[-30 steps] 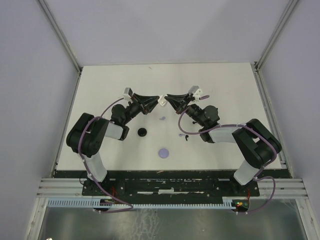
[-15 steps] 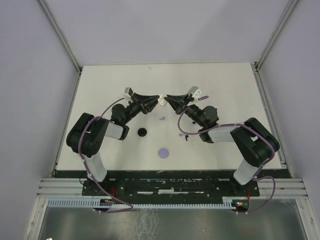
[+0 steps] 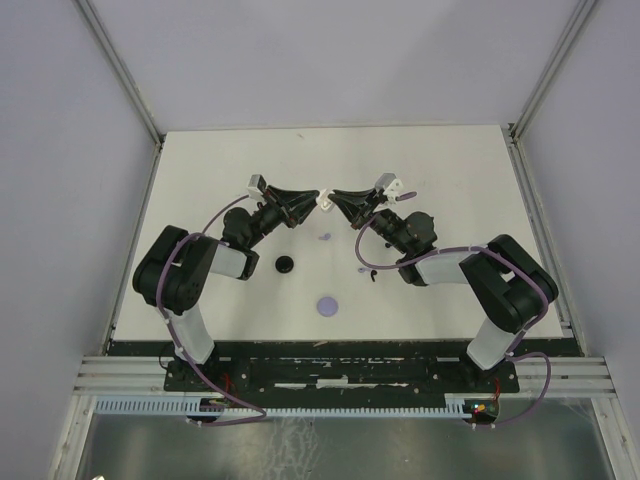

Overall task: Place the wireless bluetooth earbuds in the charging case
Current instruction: Place the earbud in the charging case, then close the charging case, then place the charging case at the center of the board.

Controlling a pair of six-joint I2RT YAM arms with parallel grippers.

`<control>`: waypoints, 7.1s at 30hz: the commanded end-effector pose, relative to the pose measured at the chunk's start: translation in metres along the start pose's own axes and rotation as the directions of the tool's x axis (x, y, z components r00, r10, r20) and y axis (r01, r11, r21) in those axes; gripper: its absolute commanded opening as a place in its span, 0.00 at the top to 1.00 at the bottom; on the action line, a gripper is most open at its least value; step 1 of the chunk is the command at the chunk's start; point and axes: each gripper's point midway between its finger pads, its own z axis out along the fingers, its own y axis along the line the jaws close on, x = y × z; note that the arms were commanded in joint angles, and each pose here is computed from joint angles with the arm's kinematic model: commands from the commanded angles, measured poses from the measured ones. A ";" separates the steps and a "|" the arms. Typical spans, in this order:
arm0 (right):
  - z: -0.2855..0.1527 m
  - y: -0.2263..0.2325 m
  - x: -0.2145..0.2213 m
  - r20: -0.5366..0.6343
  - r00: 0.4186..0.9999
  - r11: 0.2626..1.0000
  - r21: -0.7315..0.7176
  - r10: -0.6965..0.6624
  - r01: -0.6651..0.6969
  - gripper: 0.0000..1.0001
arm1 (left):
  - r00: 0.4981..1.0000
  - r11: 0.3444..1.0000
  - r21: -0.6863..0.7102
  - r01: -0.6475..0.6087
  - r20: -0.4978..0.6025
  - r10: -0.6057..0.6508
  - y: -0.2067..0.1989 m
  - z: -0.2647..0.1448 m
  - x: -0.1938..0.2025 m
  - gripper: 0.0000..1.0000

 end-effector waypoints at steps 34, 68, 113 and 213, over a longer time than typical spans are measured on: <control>-0.003 -0.001 -0.081 0.187 0.981 0.997 0.063 -0.047 0.036 0.40 | 1.000 0.995 0.097 -0.010 0.015 0.009 -0.025 0.005 -0.002 0.97; -0.047 -0.021 0.052 -0.710 0.608 0.868 0.493 0.356 0.068 0.27 | 0.923 0.929 -0.218 -0.298 0.181 0.339 -0.007 -0.006 -0.017 0.97; -0.044 -0.038 0.055 -0.562 0.787 0.849 0.519 0.255 0.095 0.24 | 0.928 0.961 -0.228 -0.157 0.300 0.223 -0.001 0.001 -0.030 0.97; -0.133 0.017 0.050 -0.783 0.518 0.914 0.406 0.344 0.007 0.21 | 0.910 0.693 -0.614 -0.379 -0.111 0.400 0.195 0.112 -0.050 0.49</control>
